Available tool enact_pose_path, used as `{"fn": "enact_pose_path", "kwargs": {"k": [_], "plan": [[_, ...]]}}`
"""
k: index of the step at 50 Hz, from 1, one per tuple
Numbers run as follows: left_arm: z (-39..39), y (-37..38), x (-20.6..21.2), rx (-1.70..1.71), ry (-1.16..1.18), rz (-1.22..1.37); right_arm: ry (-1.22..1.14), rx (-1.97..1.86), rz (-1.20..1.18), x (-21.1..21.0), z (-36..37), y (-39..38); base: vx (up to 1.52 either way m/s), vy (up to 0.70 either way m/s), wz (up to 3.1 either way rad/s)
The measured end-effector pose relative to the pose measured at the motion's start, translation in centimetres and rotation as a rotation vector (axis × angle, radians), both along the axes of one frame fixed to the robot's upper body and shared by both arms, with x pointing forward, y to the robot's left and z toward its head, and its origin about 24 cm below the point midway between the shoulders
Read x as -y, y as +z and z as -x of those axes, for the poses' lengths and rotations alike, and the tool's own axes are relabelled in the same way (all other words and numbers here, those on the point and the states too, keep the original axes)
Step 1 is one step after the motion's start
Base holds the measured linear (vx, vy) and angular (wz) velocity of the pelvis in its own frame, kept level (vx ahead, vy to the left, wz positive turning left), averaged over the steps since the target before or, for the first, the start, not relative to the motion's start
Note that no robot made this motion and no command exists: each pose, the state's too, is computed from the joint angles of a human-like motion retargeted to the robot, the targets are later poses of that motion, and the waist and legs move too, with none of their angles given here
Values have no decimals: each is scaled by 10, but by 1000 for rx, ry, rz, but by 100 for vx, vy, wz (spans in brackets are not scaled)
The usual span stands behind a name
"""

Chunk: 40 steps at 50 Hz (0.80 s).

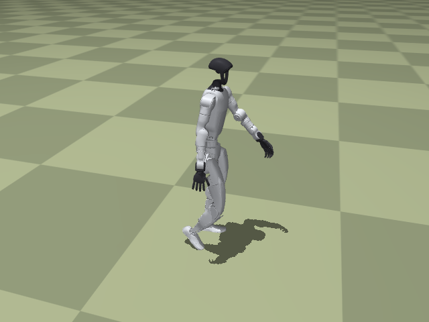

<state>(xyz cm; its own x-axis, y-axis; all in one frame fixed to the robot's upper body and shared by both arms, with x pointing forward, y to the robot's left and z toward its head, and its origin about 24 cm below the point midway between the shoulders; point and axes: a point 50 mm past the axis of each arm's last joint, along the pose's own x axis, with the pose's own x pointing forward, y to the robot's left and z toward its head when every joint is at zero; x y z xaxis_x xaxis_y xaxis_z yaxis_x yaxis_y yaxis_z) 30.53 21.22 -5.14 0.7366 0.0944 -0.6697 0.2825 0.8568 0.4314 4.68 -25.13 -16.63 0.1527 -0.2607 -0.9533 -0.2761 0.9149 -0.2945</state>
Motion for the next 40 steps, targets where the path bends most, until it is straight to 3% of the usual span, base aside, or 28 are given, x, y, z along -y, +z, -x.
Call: {"fn": "enact_pose_path", "kwargs": {"k": [10, 18, 23, 28, 33, 40], "plan": [[-82, 133, 47, 541, -173, 168, -191, -221, -44, 5, 74, 0, 54, -6, 89], [-56, 87, 47, 408, -287, 90, -144, -119, -165, -15, 39, -6, 59, -17, 19], [15, -12, 26, 18, -267, -22, -50, 7, -118, -13, -8, -2, 66, -24, 20], [150, -96, -5, -527, -120, -37, 94, 119, -18, -2, -62, 11, 61, -25, 11], [270, -116, -33, -866, 126, 30, 229, 283, 110, 13, -137, 43, 53, -20, -46], [361, -106, -58, -993, 300, 58, 250, 665, 221, 15, -237, 116, 49, -10, -83]]}}
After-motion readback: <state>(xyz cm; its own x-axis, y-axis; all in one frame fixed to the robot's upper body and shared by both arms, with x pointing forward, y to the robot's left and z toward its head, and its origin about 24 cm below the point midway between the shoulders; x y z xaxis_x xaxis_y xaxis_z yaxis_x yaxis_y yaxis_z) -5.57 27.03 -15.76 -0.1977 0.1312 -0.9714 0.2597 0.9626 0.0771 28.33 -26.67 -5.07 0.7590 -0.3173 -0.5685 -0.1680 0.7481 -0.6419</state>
